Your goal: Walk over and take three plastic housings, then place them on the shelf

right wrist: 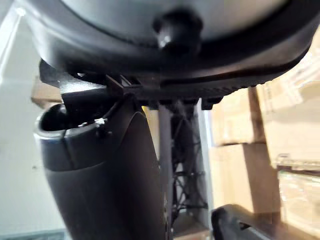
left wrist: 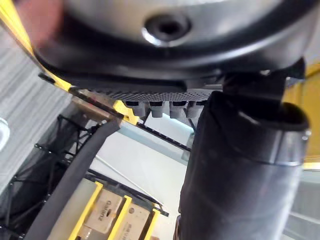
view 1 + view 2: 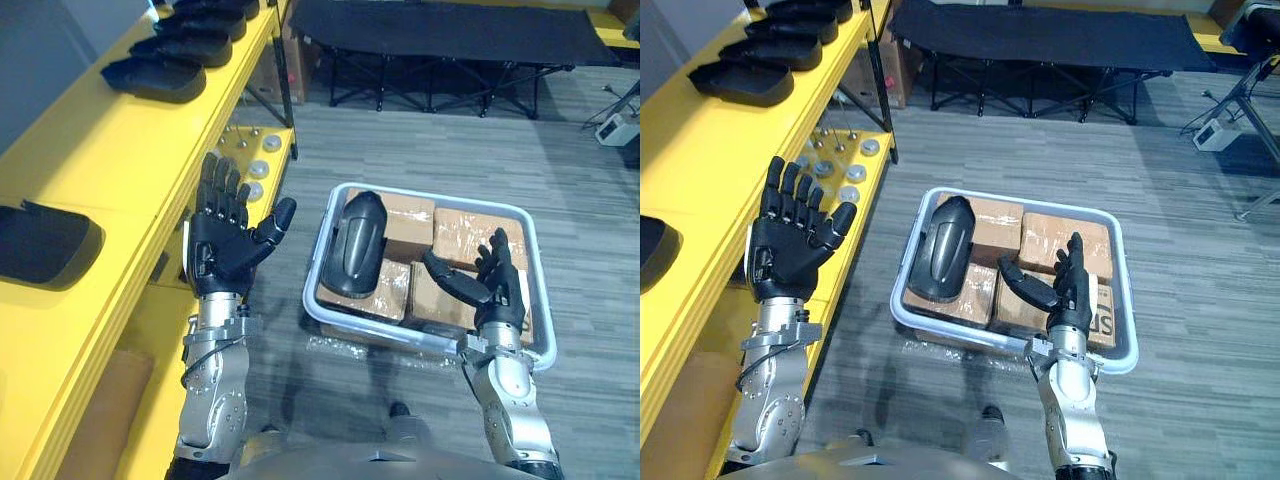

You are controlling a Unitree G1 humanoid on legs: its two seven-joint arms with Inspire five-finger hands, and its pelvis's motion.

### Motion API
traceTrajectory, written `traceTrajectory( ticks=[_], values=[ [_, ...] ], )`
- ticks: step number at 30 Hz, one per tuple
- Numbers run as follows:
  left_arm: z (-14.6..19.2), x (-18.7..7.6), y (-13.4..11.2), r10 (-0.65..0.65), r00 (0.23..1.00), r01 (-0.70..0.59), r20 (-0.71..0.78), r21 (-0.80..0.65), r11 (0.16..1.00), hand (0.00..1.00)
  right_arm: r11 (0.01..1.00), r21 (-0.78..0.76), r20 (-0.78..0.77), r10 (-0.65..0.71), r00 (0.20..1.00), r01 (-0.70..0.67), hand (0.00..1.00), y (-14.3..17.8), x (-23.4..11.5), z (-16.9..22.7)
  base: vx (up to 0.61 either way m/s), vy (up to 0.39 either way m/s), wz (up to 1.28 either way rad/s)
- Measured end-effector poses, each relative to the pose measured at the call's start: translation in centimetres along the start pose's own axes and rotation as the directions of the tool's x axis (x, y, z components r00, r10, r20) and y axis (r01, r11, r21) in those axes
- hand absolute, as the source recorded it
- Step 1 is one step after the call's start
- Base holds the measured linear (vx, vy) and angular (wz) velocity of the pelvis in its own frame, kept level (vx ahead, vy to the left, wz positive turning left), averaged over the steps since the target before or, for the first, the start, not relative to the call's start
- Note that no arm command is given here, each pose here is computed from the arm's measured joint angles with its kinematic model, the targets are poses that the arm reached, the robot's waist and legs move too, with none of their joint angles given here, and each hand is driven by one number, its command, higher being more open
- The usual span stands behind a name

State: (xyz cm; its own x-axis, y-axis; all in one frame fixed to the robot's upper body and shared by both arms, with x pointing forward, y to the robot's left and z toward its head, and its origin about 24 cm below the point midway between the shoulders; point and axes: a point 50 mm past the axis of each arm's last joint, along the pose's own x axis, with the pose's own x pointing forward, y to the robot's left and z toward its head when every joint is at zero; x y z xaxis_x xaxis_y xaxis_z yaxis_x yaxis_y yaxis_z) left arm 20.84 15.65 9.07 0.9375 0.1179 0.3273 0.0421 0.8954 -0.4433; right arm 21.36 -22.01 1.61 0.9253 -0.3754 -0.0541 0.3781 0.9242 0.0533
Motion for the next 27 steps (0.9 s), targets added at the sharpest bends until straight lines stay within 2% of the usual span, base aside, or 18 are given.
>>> traceTrajectory(
  ticks=[1,5,11,20,27],
  values=[
    [0.2,0.2,0.0,-0.017,1.0,0.017,0.003,0.051,0.999,1.0,0.999,0.003,0.002,-0.037,0.999,0.037,1.0,0.2,1.2,0.0,-0.13,0.086,0.14],
    [1.0,1.8,-0.8,-0.065,0.996,0.062,0.055,0.059,0.996,1.0,0.987,0.036,0.066,-0.157,0.985,0.155,1.0,0.9,5.9,2.6,-0.21,0.039,0.29],
    [0.5,2.9,-2.6,-0.132,0.99,0.13,0.056,0.034,0.991,1.0,0.985,0.007,0.182,-0.169,0.969,0.171,1.0,1.8,10.6,8.0,-0.13,-0.042,0.15],
    [-0.2,4.3,-3.4,-0.193,0.981,0.19,0.035,0.058,0.98,1.0,0.98,-0.08,0.121,-0.173,0.978,0.183,1.0,1.3,12.9,8.6,-0.03,-0.013,0.02],
    [-0.9,5.0,-3.2,-0.195,0.981,0.194,0.01,0.073,0.978,1.0,0.953,-0.287,0.08,-0.073,0.994,0.093,1.0,0.7,15.3,10.9,-0.01,0.008,0.12]
  ],
)
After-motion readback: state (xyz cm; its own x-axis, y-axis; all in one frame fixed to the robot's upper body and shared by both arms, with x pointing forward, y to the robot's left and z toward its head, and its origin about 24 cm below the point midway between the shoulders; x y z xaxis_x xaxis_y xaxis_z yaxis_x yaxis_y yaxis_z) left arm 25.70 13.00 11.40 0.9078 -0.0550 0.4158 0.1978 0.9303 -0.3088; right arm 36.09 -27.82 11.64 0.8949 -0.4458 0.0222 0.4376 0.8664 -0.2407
